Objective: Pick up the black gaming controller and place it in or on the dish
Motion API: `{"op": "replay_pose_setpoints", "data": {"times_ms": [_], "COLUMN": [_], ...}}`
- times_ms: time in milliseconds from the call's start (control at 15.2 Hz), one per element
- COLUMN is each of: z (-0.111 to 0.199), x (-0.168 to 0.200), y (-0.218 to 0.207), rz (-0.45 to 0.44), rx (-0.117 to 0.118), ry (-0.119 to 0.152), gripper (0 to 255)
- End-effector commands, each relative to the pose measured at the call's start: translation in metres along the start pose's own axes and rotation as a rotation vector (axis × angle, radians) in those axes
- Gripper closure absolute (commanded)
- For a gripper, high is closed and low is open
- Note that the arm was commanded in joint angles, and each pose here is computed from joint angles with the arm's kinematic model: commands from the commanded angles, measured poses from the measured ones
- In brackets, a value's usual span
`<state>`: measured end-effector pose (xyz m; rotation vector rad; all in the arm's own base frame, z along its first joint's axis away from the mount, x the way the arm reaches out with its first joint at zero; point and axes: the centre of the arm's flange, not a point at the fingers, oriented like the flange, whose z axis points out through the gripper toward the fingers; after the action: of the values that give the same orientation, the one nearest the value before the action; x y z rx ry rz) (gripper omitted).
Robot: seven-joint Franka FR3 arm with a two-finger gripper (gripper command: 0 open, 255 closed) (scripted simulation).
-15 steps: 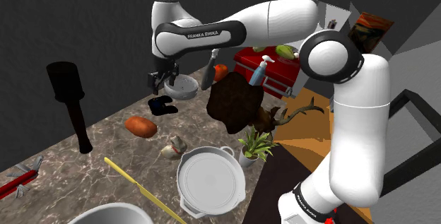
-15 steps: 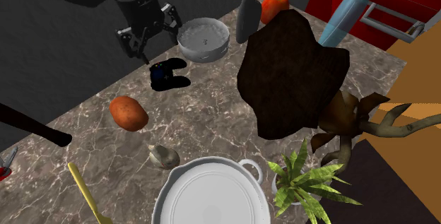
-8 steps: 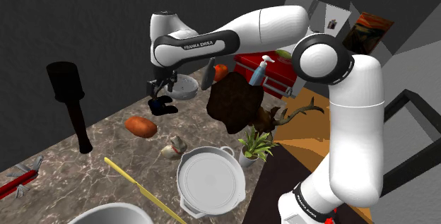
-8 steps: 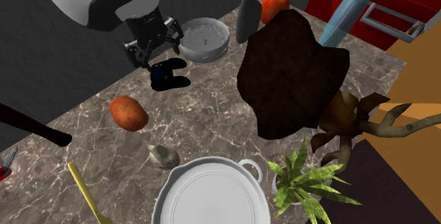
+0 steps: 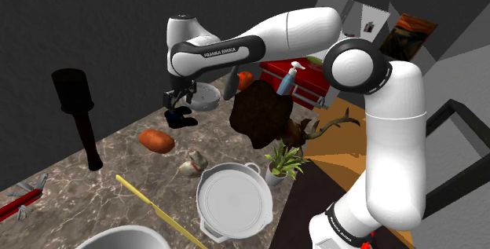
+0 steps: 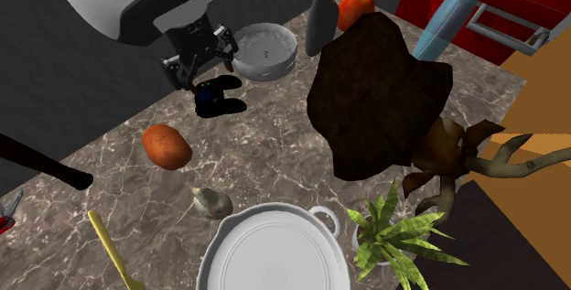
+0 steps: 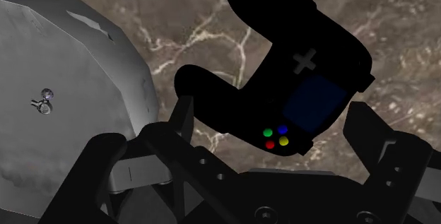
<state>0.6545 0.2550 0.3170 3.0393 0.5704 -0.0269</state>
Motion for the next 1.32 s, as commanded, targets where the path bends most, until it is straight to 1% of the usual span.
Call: {"op": "replay_pose_setpoints", "data": {"times_ms": [0,594,1254], "z": [0.000,0.000,-0.053], "x": [0.000,0.000,-0.001], "y": [0.000,0.000,0.002], "rz": [0.000,0.000,0.000], "rx": [0.000,0.000,0.000], "ry": [0.000,0.000,0.000], "gripper": [255,255,255]}}
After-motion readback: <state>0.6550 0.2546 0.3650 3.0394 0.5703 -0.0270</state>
